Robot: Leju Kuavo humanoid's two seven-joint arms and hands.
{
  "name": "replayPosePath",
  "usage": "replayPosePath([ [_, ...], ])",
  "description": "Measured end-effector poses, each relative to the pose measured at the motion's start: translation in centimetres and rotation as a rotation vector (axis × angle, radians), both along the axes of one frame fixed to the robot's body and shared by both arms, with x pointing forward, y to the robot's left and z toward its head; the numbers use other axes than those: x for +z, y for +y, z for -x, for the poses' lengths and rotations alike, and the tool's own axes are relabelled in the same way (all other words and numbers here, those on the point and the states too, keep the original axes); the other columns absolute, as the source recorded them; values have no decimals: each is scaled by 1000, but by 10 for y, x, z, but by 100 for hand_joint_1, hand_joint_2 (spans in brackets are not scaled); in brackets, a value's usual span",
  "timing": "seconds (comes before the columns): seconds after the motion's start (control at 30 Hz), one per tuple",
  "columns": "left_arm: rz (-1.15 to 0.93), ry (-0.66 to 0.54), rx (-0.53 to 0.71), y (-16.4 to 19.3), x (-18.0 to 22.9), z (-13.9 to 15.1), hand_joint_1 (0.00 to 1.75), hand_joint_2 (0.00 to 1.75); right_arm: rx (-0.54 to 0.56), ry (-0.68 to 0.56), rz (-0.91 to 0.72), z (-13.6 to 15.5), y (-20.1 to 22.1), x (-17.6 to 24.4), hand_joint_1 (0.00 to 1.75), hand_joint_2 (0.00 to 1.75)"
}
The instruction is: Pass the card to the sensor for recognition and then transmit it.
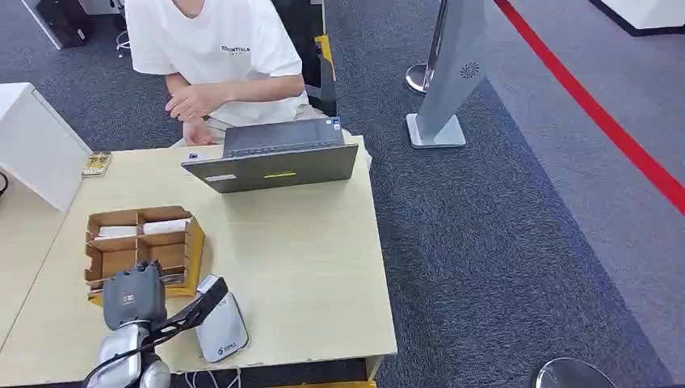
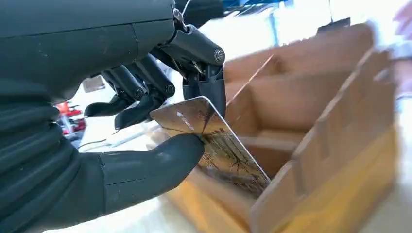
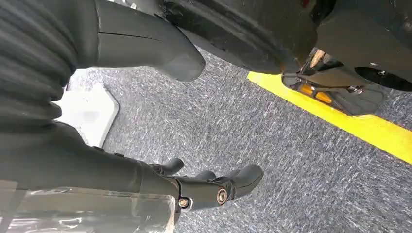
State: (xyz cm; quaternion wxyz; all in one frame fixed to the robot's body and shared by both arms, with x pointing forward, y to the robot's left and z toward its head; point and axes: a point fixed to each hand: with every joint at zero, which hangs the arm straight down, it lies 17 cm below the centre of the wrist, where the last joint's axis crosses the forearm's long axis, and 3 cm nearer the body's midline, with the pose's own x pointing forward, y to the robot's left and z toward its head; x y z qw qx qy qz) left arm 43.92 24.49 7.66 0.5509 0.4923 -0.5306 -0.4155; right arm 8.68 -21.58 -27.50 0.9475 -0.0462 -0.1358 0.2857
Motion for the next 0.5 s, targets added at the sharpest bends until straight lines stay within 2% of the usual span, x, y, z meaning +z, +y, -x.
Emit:
replayPosePath([
  [0.13,-1,-23,-62,-23,20,1,175,175,-17,-3,1,0,-1,0,0,175],
  [0.33,-10,-79,-216,-78,70,16,175,175,-81,-3,2,0,-5,0,0,175],
  [0.5,-7,-137,-261,-93,97,25,175,175,-93,-1,1,1,-5,0,0,175],
])
